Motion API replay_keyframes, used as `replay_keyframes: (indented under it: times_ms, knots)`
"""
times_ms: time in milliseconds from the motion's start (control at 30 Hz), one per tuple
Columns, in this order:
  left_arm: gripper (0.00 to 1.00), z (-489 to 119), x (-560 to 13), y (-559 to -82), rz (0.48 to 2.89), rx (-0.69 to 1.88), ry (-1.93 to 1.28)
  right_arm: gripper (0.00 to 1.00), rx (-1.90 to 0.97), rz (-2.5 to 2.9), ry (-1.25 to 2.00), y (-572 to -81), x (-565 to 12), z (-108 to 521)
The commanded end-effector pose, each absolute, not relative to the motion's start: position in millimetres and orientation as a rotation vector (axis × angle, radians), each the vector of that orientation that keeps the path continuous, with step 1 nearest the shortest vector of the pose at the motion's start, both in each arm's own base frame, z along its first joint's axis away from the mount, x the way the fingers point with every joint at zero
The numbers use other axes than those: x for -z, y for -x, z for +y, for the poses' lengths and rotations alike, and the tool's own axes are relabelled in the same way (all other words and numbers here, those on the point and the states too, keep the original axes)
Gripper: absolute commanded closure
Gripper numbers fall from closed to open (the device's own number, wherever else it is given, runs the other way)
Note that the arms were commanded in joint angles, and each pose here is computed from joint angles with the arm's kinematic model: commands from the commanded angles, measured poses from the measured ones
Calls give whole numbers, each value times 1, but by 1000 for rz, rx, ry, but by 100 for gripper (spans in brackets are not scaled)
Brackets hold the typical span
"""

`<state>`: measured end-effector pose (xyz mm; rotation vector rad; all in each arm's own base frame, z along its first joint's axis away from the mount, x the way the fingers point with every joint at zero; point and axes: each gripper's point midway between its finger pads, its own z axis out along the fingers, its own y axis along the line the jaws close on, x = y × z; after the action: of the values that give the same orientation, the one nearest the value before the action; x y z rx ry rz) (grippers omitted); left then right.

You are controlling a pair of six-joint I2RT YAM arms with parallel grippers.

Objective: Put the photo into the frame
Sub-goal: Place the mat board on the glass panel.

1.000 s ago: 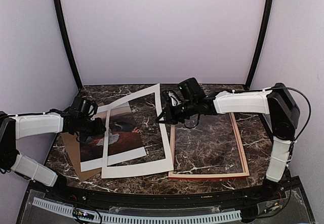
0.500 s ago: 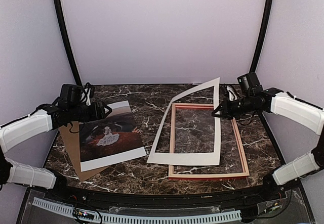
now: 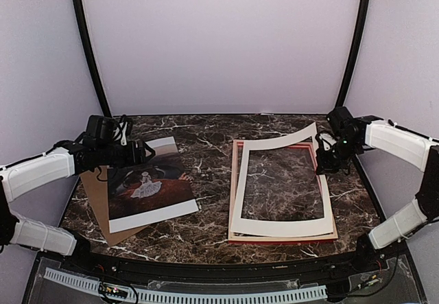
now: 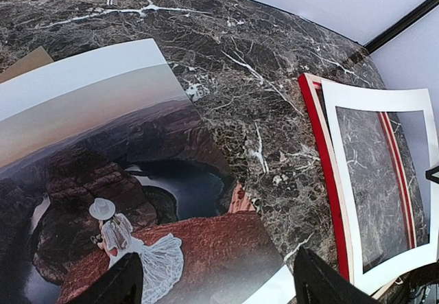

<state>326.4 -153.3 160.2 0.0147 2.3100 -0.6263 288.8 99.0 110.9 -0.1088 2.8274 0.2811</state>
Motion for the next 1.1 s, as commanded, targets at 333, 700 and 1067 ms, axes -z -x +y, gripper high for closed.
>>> replay_keyframes:
  times_ms: [333, 700, 1067]
  knots:
    - [22, -169, -171, -335, 2294, 663, -67, 100, -238, 2844, 152, -320, -103, 97]
    - [21, -170, -169, -337, 2319, 653, -69, 100, -246, 2881, 196, -317, -90, 103]
    - [11, -169, -163, -339, 2349, 613, -66, 100, -239, 2919, 215, -307, -81, 103]
